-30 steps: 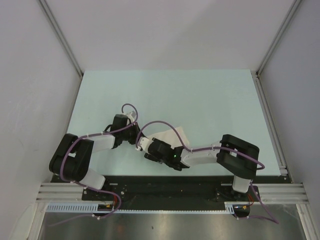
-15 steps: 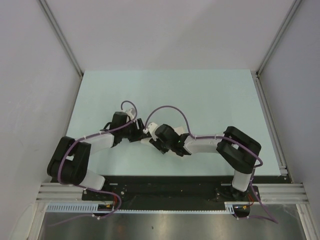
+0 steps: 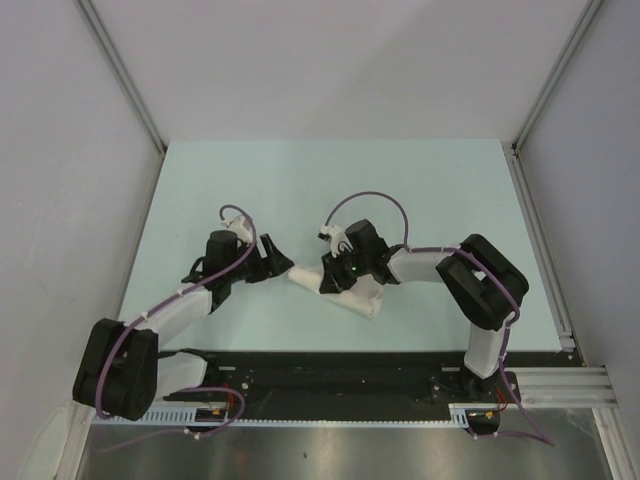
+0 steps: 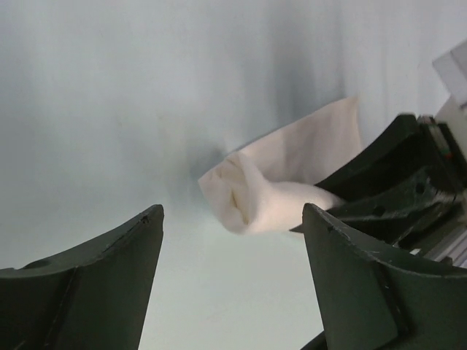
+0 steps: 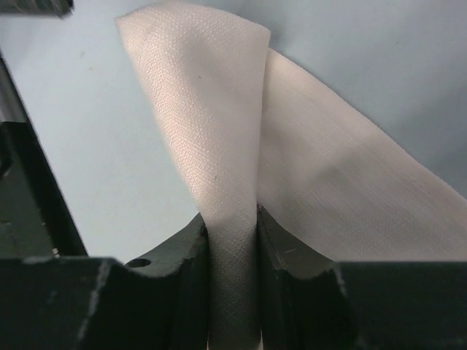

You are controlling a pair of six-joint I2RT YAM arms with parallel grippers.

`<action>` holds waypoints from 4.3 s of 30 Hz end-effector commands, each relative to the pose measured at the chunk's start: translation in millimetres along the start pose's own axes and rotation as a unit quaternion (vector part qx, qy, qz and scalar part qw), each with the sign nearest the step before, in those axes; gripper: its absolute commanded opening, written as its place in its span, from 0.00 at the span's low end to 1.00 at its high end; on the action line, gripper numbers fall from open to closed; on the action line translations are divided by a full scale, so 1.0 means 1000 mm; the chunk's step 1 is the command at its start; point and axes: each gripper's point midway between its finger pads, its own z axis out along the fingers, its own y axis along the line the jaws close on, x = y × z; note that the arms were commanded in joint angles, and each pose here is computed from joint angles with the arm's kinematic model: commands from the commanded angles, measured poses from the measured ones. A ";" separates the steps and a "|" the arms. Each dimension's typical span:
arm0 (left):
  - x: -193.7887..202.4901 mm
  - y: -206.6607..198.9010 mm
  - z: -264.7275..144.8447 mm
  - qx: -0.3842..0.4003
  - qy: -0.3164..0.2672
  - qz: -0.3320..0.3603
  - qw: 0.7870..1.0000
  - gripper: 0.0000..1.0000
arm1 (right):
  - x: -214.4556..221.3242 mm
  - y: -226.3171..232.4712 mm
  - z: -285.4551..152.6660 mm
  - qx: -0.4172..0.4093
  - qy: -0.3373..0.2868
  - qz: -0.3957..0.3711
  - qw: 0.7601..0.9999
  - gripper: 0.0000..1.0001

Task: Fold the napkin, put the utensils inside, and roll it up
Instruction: Roll the napkin with the utensil

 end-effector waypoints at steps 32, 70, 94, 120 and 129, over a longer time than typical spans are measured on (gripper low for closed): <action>0.035 -0.044 0.035 0.104 0.018 0.063 0.992 0.10 | 0.038 -0.002 -0.015 -0.062 0.078 0.130 0.986 0.64; 0.035 -0.043 0.059 0.072 0.087 0.060 0.992 0.37 | 0.026 -0.026 -0.029 0.312 0.063 -0.187 0.930 0.46; 0.019 -0.022 0.024 0.021 0.020 0.077 0.997 0.75 | 0.039 0.014 -0.027 -0.020 0.062 0.064 0.996 0.22; 0.037 -0.023 0.044 0.060 0.034 0.060 0.996 0.19 | 0.049 -0.004 -0.022 -0.047 0.092 0.129 0.986 0.32; 0.039 -0.028 0.050 0.067 0.052 0.064 0.994 0.03 | 0.001 -0.006 -0.056 0.031 0.061 0.069 0.995 0.72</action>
